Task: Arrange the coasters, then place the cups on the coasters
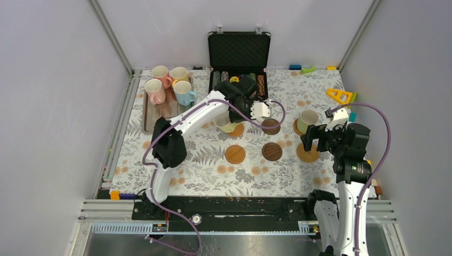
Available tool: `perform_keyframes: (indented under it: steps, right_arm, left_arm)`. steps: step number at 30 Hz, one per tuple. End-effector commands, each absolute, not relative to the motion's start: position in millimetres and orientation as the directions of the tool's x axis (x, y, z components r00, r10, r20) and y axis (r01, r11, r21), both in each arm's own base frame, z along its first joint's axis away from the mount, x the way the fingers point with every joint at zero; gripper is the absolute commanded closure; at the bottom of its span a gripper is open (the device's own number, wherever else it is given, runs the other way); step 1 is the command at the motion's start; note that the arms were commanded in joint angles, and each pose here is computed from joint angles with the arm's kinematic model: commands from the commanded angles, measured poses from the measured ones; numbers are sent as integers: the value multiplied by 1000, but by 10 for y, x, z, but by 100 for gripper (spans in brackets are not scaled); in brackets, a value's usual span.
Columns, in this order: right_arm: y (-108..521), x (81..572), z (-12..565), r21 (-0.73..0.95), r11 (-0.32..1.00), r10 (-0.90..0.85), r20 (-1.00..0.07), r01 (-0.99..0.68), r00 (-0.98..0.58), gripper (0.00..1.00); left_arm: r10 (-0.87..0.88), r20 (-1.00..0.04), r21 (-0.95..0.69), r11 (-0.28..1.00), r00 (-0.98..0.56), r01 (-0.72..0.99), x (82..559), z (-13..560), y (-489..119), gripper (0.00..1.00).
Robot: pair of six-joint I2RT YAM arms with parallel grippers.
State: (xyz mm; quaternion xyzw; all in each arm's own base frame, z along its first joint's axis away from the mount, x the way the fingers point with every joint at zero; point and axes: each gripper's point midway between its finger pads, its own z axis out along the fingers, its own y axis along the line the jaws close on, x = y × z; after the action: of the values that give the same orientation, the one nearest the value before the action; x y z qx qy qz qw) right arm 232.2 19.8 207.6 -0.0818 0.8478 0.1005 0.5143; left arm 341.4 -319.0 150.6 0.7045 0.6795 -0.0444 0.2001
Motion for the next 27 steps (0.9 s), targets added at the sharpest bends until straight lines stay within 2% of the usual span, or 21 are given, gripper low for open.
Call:
perform_keyframes:
  steps: [1, 18, 27]
  right_arm:
    - [135, 2388, 2164, 42, 973, -57, -910, -228, -412, 0]
    - [118, 2404, 2141, 37, 974, -61, -907, -224, -416, 0]
    - [117, 2415, 2131, 37, 973, -63, -907, -226, -417, 0]
  left_arm:
    - [935, -320, 331, -39, 151, 943, 3566, 1730, -3327, 100]
    - [946, -241, 361, -119, 216, 925, 3707, 1418, -3500, 100]
    - [940, -253, 362, -128, 229, 924, 3711, 1394, -3544, 100]
